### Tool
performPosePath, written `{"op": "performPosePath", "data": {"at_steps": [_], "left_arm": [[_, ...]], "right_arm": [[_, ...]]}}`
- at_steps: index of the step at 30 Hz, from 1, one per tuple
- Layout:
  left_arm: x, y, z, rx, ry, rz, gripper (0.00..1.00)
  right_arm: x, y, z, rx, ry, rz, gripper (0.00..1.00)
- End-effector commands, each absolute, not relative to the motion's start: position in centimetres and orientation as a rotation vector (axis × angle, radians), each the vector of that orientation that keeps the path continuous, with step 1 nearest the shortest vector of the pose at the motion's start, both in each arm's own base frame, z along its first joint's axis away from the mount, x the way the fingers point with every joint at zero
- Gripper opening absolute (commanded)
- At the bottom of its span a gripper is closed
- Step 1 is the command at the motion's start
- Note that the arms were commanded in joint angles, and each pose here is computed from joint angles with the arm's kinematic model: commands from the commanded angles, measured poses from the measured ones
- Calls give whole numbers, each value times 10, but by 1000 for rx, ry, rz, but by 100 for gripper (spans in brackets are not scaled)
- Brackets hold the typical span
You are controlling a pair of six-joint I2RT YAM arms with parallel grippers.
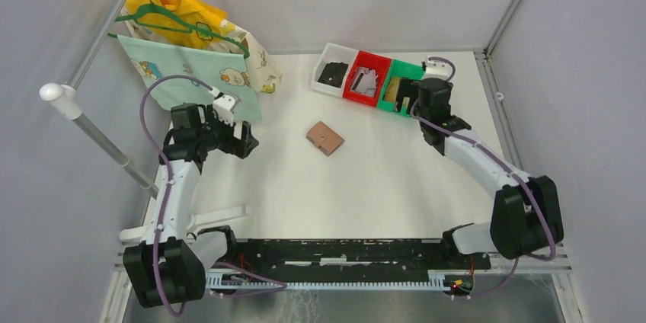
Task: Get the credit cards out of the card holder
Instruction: Move the storage box to the center of the board.
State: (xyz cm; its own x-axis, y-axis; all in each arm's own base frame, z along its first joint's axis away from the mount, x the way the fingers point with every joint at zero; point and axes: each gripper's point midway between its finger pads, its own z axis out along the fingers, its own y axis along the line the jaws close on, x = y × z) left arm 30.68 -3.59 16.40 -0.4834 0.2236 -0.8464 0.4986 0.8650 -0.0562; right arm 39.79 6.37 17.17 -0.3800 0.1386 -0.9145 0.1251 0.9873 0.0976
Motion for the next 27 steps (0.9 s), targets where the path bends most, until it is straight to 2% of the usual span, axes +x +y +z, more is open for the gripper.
{"op": "performPosePath", "data": {"at_steps": [1,4,8,13,21,27], "left_arm": [[273,-69,169,742,2077,-460,100],[269,-88,163,820,2104,-442,100],[280,-99,165,836,2121,-438,100],[287,-110,165,874,2130,-457,100],[292,-120,161,918,2144,-444,100],[294,-125,168,912,2123,-472,100]], "right_arm": [[425,101,181,110,2043,28,98],[448,121,179,98,2075,33,98],[476,139,173,73,2114,-15,90],[501,142,159,72,2138,-94,81],[534,148,135,59,2156,-158,78],[559,155,123,49,2153,-179,69]]}}
